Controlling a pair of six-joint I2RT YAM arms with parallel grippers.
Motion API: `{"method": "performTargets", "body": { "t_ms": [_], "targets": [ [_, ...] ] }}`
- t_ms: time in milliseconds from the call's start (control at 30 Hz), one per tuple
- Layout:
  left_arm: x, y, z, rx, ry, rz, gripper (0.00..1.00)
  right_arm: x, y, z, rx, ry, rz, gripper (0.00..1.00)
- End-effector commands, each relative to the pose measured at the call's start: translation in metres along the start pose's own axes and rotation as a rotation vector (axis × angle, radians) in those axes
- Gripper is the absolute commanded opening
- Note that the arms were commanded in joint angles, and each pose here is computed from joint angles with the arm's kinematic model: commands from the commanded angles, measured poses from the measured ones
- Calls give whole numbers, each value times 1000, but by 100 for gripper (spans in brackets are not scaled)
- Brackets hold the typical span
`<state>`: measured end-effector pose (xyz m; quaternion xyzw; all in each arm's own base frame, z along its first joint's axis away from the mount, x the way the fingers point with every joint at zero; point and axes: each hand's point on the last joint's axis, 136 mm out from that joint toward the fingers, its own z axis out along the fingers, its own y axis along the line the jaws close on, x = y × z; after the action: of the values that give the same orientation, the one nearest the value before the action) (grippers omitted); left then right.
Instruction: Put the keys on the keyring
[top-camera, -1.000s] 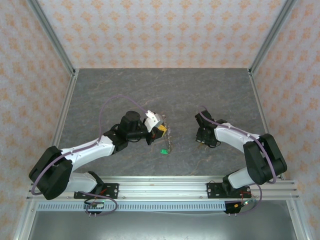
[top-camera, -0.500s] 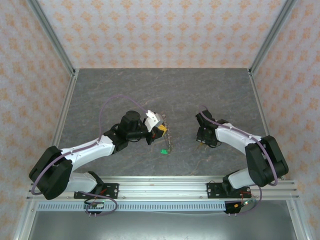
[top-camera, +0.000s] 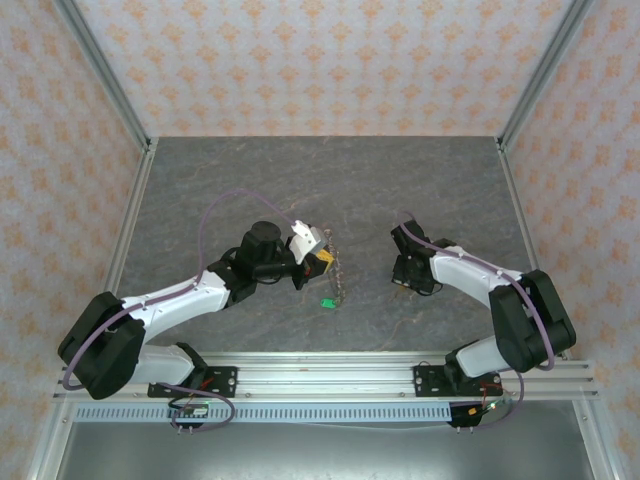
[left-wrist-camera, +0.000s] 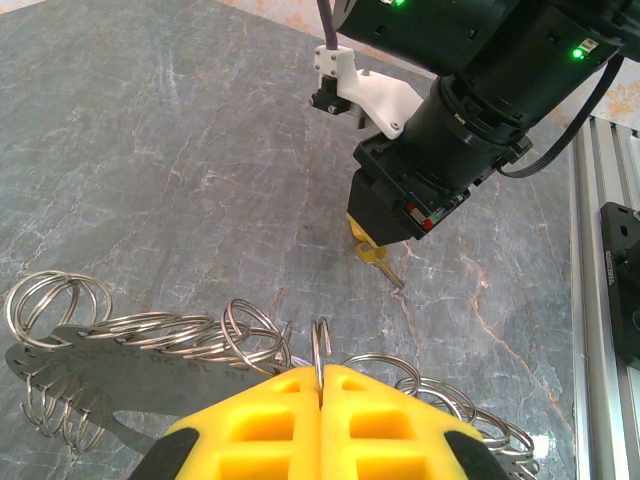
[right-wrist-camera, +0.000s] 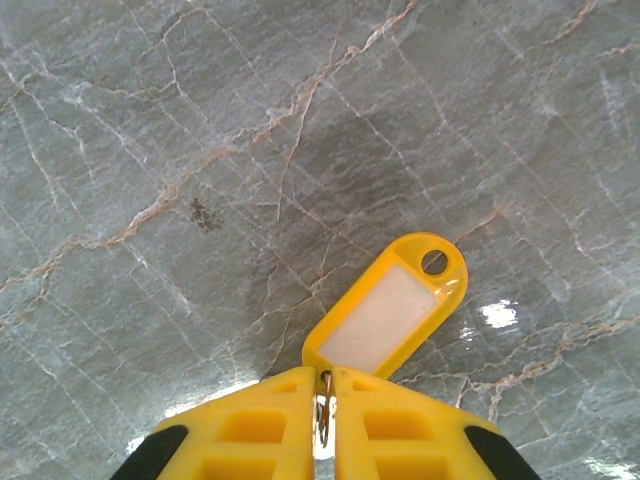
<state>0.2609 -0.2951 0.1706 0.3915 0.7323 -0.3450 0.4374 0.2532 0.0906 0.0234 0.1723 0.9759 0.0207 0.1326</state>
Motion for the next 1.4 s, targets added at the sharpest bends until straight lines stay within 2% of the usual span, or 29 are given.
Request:
{"method": "performTargets", "body": {
  "t_ms": [0, 200, 267, 500, 700, 800, 933, 1100, 1367],
  "targets": [
    [-19, -3, -1, -7, -46, 40, 0, -7, -2, -7, 11, -25, 13, 10],
    [-20, -3, -1, -8, -49, 41, 0, -12, 3, -16, -24, -51, 0, 5],
    [-21, -3, -1, -7, -51, 43, 0, -14, 16, -24, -106, -70, -32, 1],
    [-26, -4, -1, 0, -83, 40, 0, -27, 66, -81, -504, -290, -184, 0],
    [-28, -8, 0, 15, -71, 57, 0, -21, 91, -129, -761, -488, -380, 0],
    [-28, -13, 2, 33, -63, 68, 0, -9, 102, -150, -859, -587, -533, 0],
    [-26, -21, 7, 56, -35, 90, 0, 6, 108, -171, -937, -699, -711, 0],
    [-27, -31, 12, 82, -24, 116, 0, 31, 113, -183, -1025, -763, -925, 0],
    [-27, -40, 15, 121, -6, 132, 0, 33, 112, -191, -1005, -852, -1033, 0]
  ]
}}
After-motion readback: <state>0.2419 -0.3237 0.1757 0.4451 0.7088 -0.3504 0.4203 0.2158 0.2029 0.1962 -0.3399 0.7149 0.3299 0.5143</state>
